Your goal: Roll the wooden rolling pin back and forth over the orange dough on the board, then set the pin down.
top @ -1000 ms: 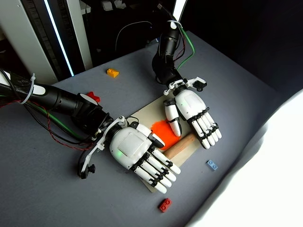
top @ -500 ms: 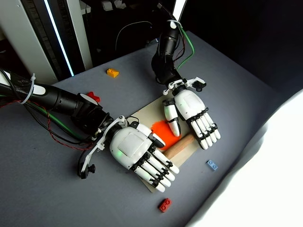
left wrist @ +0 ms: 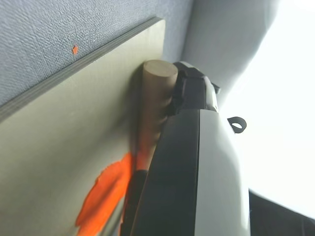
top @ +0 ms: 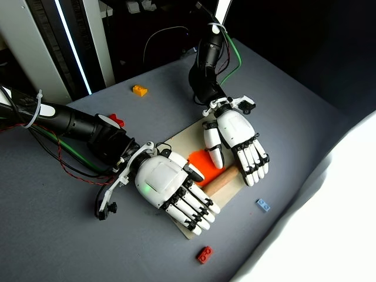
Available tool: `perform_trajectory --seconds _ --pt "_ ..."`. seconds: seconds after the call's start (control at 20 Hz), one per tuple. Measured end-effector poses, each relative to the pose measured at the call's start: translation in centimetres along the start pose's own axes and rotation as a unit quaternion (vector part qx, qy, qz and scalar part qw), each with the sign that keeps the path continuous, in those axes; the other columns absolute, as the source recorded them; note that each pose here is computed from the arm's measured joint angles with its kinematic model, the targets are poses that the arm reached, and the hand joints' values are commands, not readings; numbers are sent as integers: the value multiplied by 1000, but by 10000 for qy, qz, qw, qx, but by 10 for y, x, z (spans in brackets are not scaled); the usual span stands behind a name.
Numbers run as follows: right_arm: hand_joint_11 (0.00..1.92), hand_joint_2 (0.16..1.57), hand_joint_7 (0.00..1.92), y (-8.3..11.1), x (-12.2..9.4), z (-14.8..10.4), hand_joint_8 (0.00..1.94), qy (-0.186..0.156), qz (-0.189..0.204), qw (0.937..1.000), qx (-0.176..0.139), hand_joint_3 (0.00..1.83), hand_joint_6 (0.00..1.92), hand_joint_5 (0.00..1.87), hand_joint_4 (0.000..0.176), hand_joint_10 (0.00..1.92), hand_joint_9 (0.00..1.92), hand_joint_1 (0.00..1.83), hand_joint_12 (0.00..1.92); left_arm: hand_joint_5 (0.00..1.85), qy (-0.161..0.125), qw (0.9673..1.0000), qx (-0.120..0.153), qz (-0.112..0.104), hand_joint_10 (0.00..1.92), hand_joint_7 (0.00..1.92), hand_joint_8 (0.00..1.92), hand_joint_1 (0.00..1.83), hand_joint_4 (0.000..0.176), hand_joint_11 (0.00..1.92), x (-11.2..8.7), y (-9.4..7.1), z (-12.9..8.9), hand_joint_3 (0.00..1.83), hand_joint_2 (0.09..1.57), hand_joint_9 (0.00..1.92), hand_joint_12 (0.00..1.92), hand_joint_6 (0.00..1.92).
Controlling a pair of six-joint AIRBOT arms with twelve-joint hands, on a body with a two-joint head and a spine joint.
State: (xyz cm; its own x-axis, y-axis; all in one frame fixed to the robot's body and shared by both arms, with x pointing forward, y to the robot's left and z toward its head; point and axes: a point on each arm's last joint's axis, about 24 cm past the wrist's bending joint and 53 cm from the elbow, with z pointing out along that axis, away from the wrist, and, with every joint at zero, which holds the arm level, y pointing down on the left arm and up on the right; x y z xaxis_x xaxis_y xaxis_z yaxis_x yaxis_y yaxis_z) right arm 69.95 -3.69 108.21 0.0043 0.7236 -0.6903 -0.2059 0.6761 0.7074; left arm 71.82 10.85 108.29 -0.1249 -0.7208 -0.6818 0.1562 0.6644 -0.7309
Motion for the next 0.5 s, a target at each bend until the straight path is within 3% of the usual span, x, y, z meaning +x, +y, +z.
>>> perform_trajectory --seconds 0.25,0.5 --pt "0 1536 390 2 -2 -4 2 -50 -60 10000 -19 0 8 394 0 9 331 0 812 230 -52 10000 16 -84 2 257 2 0 0 0 -1 6 -10 0 1544 231 396 1" --pt "0 1538 414 1 -4 -6 7 -88 -114 9999 -9 1 10 407 0 13 353 0 841 243 -88 9998 -10 -174 5 281 2 0 0 0 -3 12 -21 0 1544 260 453 6"
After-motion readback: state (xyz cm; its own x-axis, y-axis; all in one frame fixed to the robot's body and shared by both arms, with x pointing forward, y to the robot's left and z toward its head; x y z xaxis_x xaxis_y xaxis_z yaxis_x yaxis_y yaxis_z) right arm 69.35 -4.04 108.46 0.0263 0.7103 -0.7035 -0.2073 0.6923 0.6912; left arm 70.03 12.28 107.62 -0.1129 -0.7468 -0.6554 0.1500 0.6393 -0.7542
